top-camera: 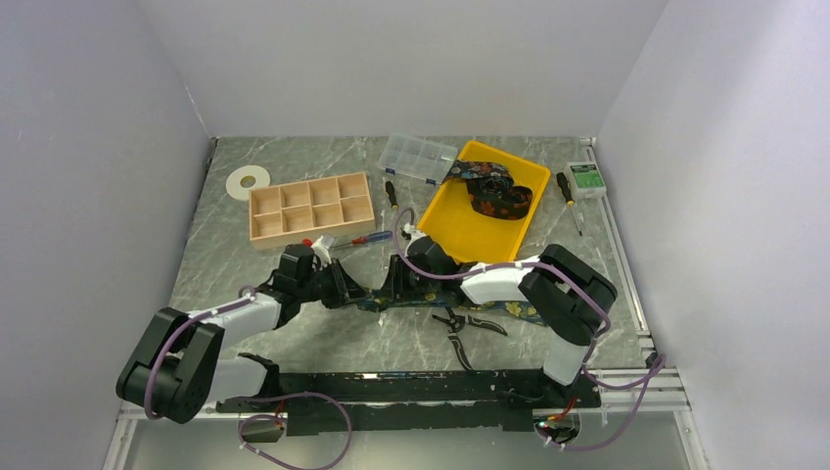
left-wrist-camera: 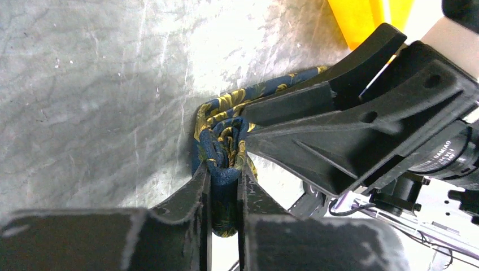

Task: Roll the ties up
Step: Roll the tie at the center of the board.

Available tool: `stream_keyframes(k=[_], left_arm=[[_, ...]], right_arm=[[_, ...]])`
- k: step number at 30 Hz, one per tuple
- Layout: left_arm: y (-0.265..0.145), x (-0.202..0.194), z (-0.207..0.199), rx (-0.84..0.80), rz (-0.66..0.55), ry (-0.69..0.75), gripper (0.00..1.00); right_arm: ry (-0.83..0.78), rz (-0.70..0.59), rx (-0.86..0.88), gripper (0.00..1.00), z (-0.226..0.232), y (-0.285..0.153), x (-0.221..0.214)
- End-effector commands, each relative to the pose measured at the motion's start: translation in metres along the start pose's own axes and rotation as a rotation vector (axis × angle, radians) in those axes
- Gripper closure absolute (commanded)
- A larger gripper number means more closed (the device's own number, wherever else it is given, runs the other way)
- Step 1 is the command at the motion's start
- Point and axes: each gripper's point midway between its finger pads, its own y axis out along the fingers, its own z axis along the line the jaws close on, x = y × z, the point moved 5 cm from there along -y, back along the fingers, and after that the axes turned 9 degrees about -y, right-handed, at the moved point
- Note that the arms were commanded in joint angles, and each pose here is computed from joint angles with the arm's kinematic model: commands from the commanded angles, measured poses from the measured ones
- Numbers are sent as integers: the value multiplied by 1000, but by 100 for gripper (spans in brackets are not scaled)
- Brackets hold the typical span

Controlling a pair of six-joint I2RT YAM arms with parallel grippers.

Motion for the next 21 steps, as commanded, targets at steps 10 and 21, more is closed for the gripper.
stream_keyframes(k=[10,21], left_arm=[[-25,15,-2,387,-45,101,97],[-55,30,-10,866,-137,261,97]], right_arm=[[-93,-124,-102,38,0,-65,35],[-151,-203,-219,37,-22,-112,27]])
